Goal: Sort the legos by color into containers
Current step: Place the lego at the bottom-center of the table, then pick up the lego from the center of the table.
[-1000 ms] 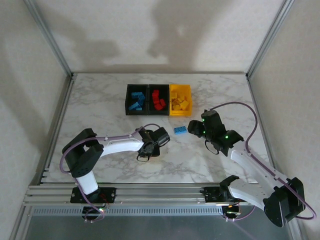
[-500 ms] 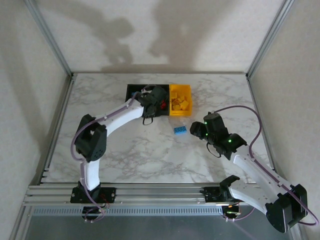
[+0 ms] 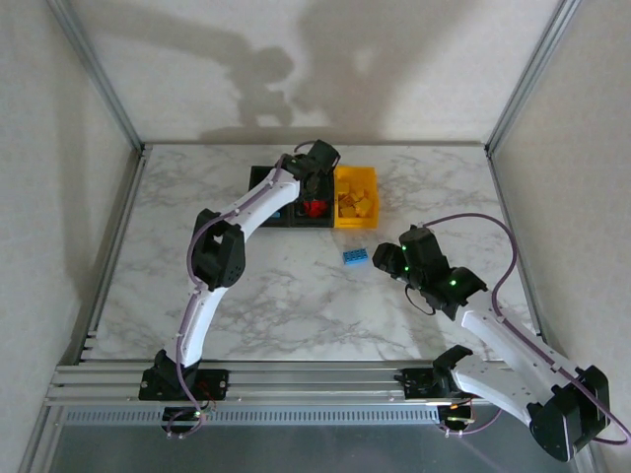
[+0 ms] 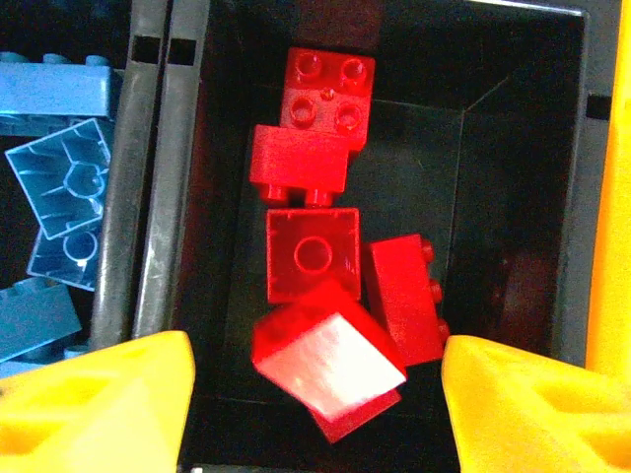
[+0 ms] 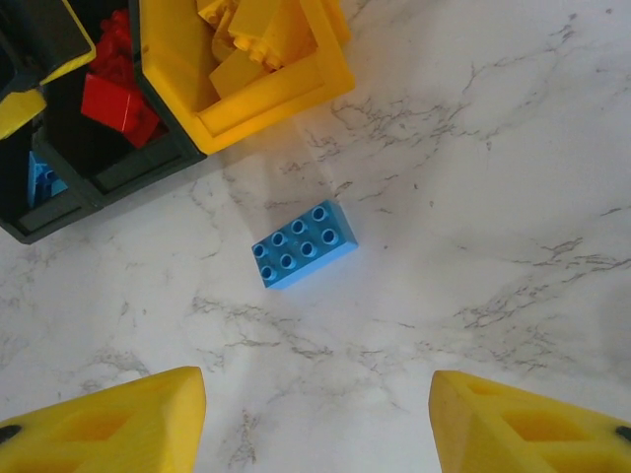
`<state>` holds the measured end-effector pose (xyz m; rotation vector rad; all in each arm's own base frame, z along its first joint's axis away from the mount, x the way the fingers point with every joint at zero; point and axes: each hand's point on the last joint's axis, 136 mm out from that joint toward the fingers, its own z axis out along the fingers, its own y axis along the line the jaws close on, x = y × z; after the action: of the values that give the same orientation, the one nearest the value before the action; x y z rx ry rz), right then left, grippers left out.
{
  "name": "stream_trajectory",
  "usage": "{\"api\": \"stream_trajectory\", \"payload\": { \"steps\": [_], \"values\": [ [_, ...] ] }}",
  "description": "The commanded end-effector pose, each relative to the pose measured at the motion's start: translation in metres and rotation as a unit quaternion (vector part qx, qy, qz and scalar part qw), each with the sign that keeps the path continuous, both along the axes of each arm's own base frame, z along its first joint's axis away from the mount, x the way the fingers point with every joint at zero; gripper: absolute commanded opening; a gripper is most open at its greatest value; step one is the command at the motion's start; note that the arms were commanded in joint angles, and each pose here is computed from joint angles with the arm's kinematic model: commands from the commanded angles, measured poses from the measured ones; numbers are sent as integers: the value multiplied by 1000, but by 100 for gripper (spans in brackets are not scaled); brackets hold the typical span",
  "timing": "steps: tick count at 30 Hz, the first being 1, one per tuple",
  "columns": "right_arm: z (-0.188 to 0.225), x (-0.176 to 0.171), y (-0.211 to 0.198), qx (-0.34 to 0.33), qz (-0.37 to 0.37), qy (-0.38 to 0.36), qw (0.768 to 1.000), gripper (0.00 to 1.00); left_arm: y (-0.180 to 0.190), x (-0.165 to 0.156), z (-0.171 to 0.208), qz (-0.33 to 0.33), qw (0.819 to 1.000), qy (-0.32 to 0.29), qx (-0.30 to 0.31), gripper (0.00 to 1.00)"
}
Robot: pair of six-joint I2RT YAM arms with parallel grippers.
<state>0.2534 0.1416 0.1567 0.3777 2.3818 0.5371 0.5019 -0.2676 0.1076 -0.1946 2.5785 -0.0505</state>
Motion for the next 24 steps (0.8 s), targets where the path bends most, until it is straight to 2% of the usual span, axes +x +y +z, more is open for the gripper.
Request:
{"api": "stream_trajectory", "payload": {
  "steps": [1,3,6,11,18,24],
  "values": [
    [-1,2,-4,-14,-14,1,1000,62,0,-9,33,-20,1000,-10,-6,76],
    [4,5,-3,-13,-13,-6,1000,62,-7,-18,45,-39,999,-20,-12,76],
    [10,6,-3,-10,-12,-11,1000,63,-35,-46,61,-104,993,-36,-38,78],
    [6,0,-24,-2,-53,11,999,67,-85,-107,54,-240,965,-26,-98,79],
    [11,-12,-57,18,-105,2,994,71,-120,-154,7,-361,931,16,-55,84],
    [12,-21,-67,21,-117,-3,993,73,-135,-151,-18,-380,924,19,-17,87]
  ]
}}
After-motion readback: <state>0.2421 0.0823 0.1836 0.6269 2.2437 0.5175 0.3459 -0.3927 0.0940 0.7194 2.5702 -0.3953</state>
